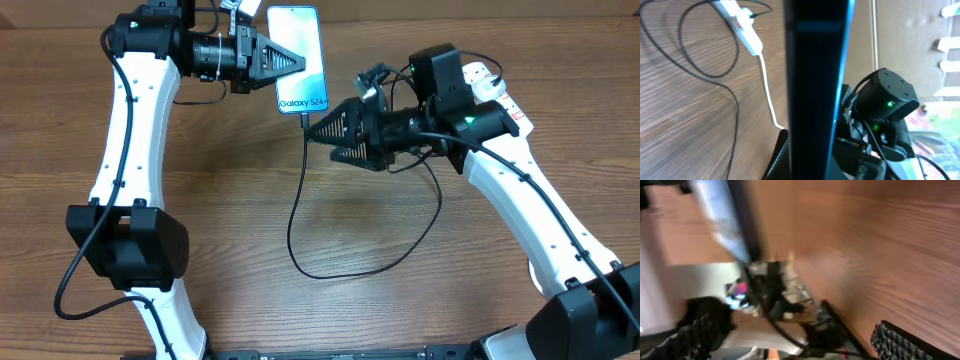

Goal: Plug charger to phone and switch on socket
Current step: 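Lower the plugged phone toward the table with both grippers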

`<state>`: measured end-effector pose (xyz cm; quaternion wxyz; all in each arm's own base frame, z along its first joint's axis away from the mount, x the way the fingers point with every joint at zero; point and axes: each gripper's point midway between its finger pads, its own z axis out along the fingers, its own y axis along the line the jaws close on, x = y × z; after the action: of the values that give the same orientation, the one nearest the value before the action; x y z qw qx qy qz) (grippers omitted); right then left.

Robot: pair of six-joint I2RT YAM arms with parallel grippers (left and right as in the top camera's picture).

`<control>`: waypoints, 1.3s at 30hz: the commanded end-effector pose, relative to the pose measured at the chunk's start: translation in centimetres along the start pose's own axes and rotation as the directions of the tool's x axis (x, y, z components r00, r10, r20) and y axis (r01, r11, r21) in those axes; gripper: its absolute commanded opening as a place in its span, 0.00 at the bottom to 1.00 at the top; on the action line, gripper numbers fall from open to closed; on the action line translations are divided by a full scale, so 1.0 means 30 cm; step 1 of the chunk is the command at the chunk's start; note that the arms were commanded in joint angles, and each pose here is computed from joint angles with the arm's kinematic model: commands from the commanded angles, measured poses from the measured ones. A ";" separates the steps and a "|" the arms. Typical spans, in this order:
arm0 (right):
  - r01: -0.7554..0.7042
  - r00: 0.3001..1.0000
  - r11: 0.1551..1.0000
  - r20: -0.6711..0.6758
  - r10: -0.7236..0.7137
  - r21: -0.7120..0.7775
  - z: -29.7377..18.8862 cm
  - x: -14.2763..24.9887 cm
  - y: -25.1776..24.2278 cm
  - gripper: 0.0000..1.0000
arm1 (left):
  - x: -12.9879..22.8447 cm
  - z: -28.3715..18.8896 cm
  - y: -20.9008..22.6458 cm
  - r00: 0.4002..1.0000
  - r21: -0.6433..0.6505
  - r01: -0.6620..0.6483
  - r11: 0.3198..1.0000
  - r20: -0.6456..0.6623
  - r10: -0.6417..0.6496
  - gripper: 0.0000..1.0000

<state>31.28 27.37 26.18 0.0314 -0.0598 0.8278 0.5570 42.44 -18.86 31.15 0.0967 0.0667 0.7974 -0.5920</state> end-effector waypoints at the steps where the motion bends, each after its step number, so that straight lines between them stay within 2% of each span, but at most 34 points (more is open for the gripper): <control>1: 0.030 0.996 0.986 0.075 -0.043 0.165 -0.021 -0.034 -0.082 1.00 | -0.006 -0.004 0.011 1.000 -0.038 0.002 0.999 0.012 -0.001 0.04; 4: -0.027 0.995 0.959 0.104 -0.003 0.283 -0.038 -0.031 -0.161 1.00 | -0.009 0.003 0.066 1.000 -0.111 0.023 0.994 0.018 -0.021 0.04; 8: -0.092 0.990 0.906 0.138 0.037 0.413 -0.070 -0.019 -0.249 1.00 | -0.005 0.039 0.153 0.997 -0.140 0.071 0.988 -0.011 -0.073 0.04; 13: -0.127 0.986 0.864 0.157 0.057 0.487 -0.095 -0.008 -0.298 1.00 | 0.001 0.110 0.293 0.987 -0.156 0.135 0.979 -0.062 -0.146 0.05; 17: -0.142 0.984 0.838 0.170 0.059 0.527 -0.110 -0.006 -0.325 1.00 | 0.013 0.170 0.382 0.986 -0.165 0.111 0.980 -0.108 -0.130 0.04; 20: -0.141 0.983 0.838 0.173 0.056 0.527 -0.110 -0.009 -0.325 1.00 | 0.020 0.194 0.472 0.985 -0.262 0.092 0.961 -0.117 -0.126 0.04; 23: -0.138 0.983 0.840 0.179 0.050 0.524 -0.109 -0.016 -0.323 1.00 | 0.032 0.203 0.568 0.985 -0.407 0.060 0.912 -0.127 -0.121 0.04; 26: -0.138 0.982 0.842 0.184 0.047 0.521 -0.109 -0.021 -0.321 1.00 | 0.046 0.221 0.590 0.983 -0.461 0.030 0.887 -0.145 -0.109 0.04; 33: -0.136 0.982 0.844 0.185 0.044 0.520 -0.108 -0.024 -0.319 1.00 | 0.068 0.294 0.579 0.979 -0.448 -0.005 0.894 -0.184 -0.087 0.04; 39: -0.136 0.982 0.843 0.184 0.045 0.520 -0.108 -0.023 -0.319 1.00 | 0.081 0.325 0.576 0.974 -0.418 0.031 0.908 -0.190 -0.121 0.04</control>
<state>32.90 20.89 17.99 0.0759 0.0387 0.9470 0.3097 44.56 -22.53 11.82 0.0065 0.0752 0.9212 -0.3816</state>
